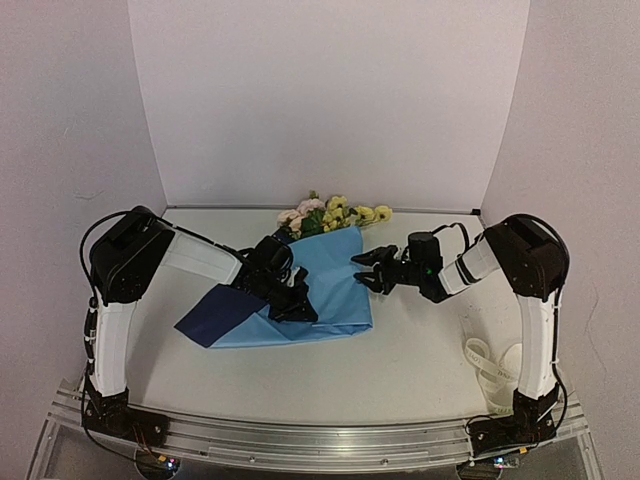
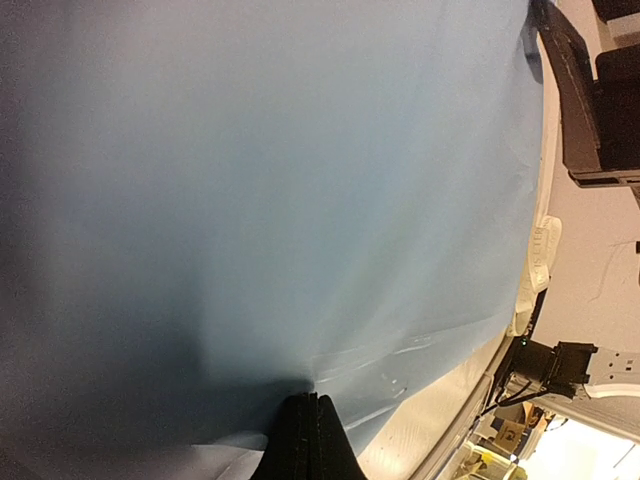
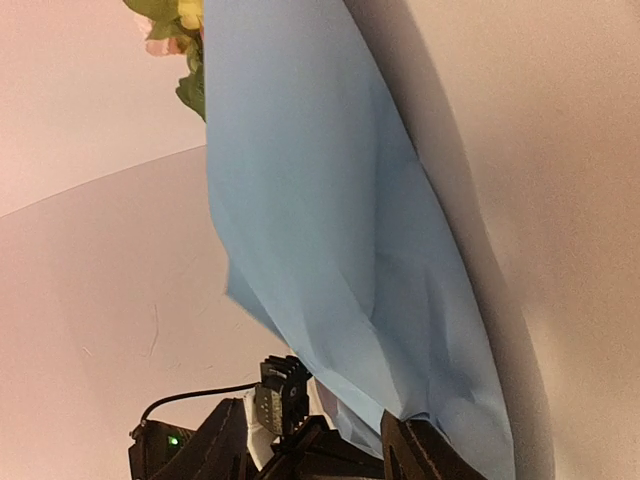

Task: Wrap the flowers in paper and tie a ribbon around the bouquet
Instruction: Press the fold line on the 2/3-folded wrapping paper.

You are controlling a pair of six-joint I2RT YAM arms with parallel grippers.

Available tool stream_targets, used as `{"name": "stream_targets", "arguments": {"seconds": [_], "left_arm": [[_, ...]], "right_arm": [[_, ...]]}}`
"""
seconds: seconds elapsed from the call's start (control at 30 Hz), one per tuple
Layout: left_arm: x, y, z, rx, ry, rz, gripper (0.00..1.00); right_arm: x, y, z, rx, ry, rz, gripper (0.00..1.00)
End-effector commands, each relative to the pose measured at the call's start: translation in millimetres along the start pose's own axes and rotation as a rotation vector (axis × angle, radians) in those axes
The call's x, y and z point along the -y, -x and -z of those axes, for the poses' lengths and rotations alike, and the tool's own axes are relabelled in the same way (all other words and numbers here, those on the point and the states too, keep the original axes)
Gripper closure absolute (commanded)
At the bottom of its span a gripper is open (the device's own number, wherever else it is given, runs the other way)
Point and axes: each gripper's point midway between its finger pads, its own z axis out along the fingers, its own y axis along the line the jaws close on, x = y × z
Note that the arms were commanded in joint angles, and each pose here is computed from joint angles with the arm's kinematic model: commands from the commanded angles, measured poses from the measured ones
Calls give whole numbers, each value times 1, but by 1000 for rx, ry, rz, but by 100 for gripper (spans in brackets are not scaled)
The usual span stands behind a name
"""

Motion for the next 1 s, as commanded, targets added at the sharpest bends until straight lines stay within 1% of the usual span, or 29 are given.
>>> {"name": "stream_targets", "arguments": {"seconds": [0.0,0.1,0.27,0.47,0.6,0.7,0.77,0.97], "left_arm": [[-51,-9,-2,-18,171,78,100],[-51,-8,0,-14,170,78,100],[-51,-7,2,-13,172,76,100],[-52,-6,3,-12,174,79,100],[-54,-7,4,-12,177,82,100],[-55,-8,5,-14,182,82,100],[-57,-8,7,-13,186,83,100],[-60,-6,13,-5,192,85,100]], "right_arm": [[-27,24,-2,61,56,47,52],[-37,25,4,80,40,85,50],[-51,32,-8,70,29,110,49],[-53,33,-12,68,7,120,48],[-60,31,-9,82,-19,171,44],[-56,31,-24,47,-25,157,44],[-45,31,-33,40,-46,141,44],[-5,33,-26,77,-156,116,43]]}}
